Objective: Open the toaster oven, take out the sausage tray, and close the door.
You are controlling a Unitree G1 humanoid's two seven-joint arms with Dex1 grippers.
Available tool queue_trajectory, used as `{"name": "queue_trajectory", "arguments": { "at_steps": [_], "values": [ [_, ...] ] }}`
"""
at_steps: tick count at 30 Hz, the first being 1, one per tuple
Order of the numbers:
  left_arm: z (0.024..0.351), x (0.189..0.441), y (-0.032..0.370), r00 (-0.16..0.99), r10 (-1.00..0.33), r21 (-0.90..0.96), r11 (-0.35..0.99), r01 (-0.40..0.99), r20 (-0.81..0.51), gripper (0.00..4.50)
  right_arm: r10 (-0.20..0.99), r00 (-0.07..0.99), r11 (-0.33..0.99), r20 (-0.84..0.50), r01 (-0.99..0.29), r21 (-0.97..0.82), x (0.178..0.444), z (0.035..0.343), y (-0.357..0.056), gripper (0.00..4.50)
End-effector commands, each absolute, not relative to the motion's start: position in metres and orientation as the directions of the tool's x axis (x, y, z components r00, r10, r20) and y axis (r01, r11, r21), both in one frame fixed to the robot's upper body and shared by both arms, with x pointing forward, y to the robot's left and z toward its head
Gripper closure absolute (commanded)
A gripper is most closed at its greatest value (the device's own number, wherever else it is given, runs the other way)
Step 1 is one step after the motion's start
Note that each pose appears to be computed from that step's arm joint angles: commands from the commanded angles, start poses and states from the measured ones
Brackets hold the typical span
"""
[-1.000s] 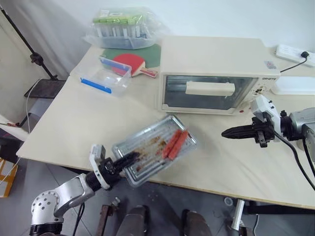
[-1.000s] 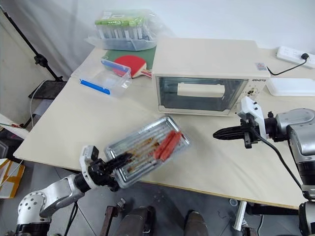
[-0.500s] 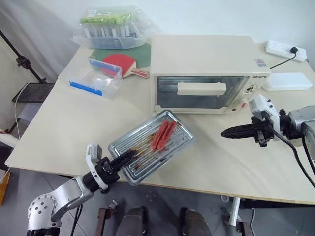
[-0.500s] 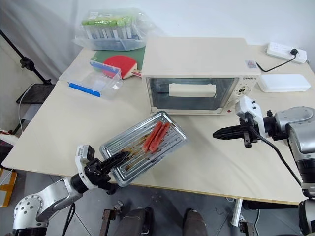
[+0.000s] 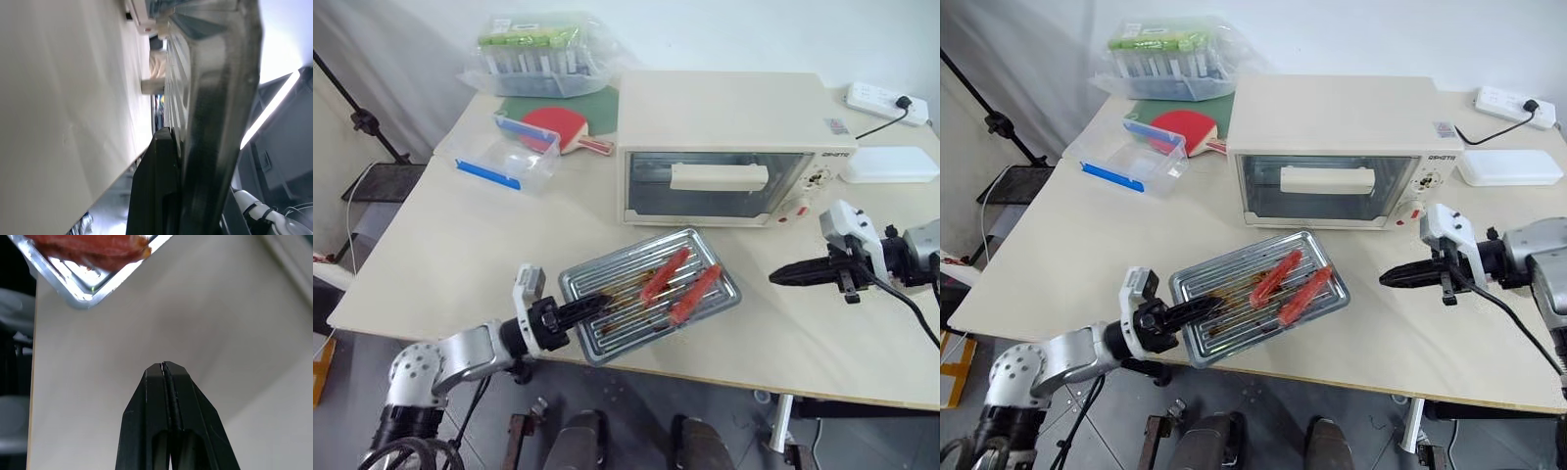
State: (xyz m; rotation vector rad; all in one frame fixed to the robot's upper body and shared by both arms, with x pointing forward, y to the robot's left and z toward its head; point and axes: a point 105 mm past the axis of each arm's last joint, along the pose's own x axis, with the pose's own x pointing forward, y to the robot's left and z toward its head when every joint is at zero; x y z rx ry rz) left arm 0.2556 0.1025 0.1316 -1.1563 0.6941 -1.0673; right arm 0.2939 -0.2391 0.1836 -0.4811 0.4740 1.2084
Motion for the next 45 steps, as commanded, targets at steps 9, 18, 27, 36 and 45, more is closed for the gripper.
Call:
{"name": "queue_trajectory", "arguments": {
  "at_steps": [9,18,27,36,45],
  "values": [
    [0.128,0.29,0.065,0.18,-0.983,-0.963,0.015,0.268,0.035,4.5,0.744,0.356,0.325,-0.566,-0.932,-0.159,0.281,0.194,-0.253,4.44],
    [0.109,0.315,0.033,0.07,-0.991,-0.947,0.131,0.295,-0.115,4.5,0.713,0.413,0.385,-0.567,-0.906,-0.176,0.27,0.192,-0.266,4.44],
    [0.094,0.324,0.019,0.014,-0.981,-0.927,0.189,0.325,-0.195,4.5,0.711,0.434,0.404,-0.553,-0.896,-0.184,0.269,0.191,-0.263,4.44],
    [0.088,0.326,0.015,-0.007,-0.978,-0.924,0.195,0.329,-0.209,2.41,0.711,0.441,0.409,-0.547,-0.893,-0.189,0.269,0.191,-0.261,4.5],
    [0.088,0.336,0.042,0.052,-0.964,-0.899,0.262,0.351,-0.26,0.03,0.715,0.444,0.405,-0.54,-0.893,-0.198,0.274,0.196,-0.26,4.5]
  ]
}}
